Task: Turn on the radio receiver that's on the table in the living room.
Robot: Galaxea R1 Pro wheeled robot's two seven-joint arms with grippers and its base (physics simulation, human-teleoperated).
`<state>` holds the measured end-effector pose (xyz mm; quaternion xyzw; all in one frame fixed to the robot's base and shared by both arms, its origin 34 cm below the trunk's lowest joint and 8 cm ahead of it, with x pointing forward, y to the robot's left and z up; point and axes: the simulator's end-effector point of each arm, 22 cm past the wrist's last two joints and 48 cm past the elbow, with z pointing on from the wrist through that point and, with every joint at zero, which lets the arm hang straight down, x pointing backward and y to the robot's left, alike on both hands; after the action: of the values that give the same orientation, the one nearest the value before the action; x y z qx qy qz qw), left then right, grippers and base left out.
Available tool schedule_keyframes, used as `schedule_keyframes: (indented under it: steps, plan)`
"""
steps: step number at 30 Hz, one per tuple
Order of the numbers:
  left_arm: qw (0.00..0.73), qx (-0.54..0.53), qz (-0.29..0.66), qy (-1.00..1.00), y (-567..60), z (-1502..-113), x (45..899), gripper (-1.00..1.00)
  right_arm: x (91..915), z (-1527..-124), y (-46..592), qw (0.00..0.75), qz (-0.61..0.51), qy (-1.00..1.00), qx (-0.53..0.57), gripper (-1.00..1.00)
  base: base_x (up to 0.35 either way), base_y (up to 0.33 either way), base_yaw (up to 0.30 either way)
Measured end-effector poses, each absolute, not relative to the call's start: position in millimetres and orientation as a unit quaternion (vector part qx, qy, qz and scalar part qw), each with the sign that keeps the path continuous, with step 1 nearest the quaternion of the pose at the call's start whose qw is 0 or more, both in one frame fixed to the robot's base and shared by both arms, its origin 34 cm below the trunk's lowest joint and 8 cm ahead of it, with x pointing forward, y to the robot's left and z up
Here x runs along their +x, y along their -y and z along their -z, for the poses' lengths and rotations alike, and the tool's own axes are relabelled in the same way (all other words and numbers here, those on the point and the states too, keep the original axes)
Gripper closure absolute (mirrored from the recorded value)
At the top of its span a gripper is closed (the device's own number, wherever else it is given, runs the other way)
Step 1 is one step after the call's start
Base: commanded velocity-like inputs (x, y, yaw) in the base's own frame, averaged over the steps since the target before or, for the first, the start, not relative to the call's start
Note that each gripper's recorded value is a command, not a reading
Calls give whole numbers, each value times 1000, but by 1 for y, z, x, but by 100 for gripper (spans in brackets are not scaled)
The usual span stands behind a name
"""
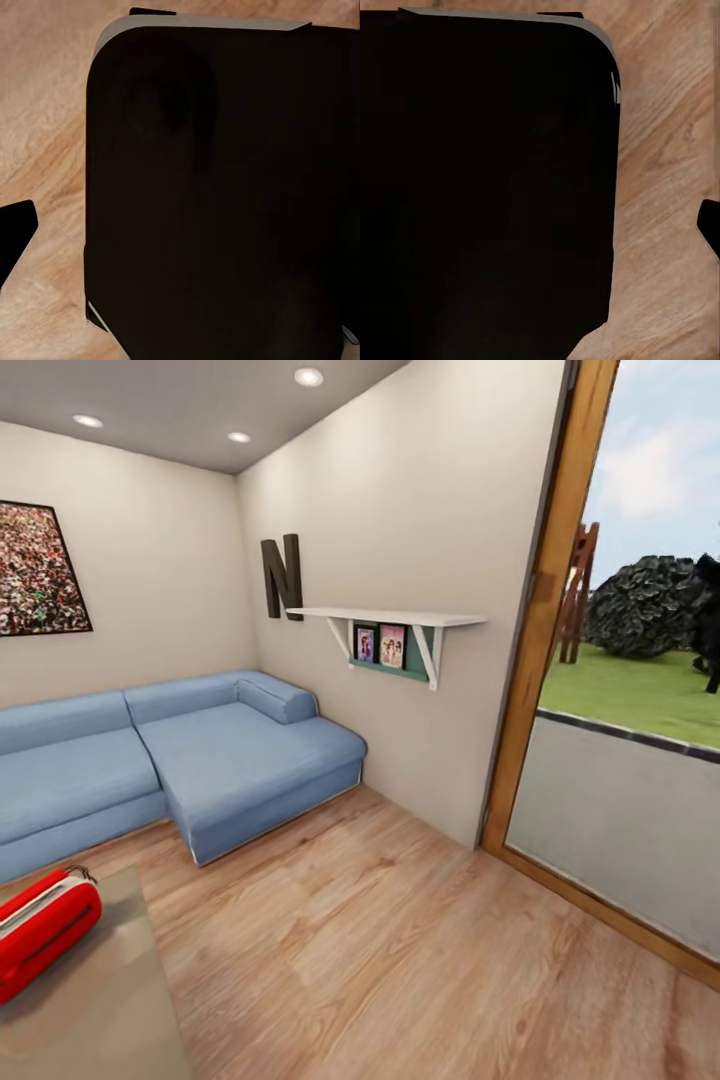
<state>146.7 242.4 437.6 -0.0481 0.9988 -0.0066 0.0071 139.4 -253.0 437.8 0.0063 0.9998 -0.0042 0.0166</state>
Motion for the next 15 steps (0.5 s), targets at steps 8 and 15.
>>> schedule_keyframes:
  steps: [8, 15]
  plan:
    - [7, -48, 7, -999, -242, -438, 147, -100, 139, -438, 253, 17, 4, -1000, 6, -100, 321, -84, 0]
    - [7, -49, 7, -999, -241, -438, 147, -100, 139, -438, 253, 17, 4, -1000, 6, -100, 184, -28, 0]
